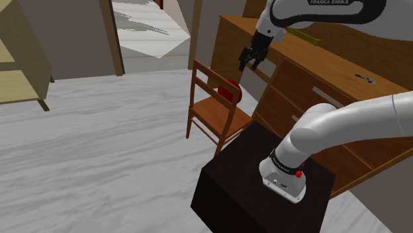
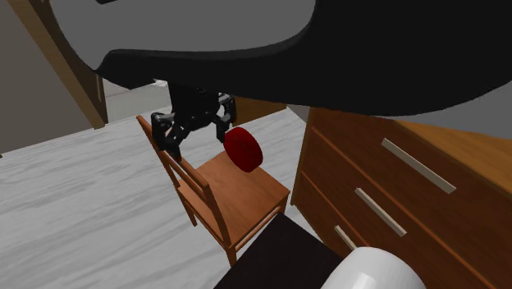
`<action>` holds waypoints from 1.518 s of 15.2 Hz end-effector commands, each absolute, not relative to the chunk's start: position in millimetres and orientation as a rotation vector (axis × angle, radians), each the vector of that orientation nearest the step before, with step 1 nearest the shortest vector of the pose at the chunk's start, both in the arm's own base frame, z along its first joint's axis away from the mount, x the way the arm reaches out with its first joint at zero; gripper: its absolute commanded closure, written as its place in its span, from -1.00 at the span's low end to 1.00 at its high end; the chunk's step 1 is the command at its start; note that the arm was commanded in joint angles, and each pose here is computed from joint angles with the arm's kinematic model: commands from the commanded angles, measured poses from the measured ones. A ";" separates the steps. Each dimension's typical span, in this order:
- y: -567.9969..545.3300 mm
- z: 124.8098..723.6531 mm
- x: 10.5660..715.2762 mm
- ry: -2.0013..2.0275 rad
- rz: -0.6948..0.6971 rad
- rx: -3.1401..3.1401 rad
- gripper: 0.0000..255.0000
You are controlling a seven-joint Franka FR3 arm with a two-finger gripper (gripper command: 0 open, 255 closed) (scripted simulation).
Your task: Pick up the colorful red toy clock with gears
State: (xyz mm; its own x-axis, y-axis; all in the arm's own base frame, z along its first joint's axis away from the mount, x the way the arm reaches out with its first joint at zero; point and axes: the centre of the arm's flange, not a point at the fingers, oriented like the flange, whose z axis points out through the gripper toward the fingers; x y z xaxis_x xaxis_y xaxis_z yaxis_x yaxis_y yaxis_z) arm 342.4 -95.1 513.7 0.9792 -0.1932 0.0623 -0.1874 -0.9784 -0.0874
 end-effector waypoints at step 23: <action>-303.4 313.9 465.2 0.198 -0.114 -3.096 -1.00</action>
State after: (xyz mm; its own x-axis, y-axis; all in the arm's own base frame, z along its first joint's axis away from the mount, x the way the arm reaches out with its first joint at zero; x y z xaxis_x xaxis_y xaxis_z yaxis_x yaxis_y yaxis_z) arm 459.1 -294.5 324.8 0.9887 -0.1325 0.0699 -0.1297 -0.9906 -0.0435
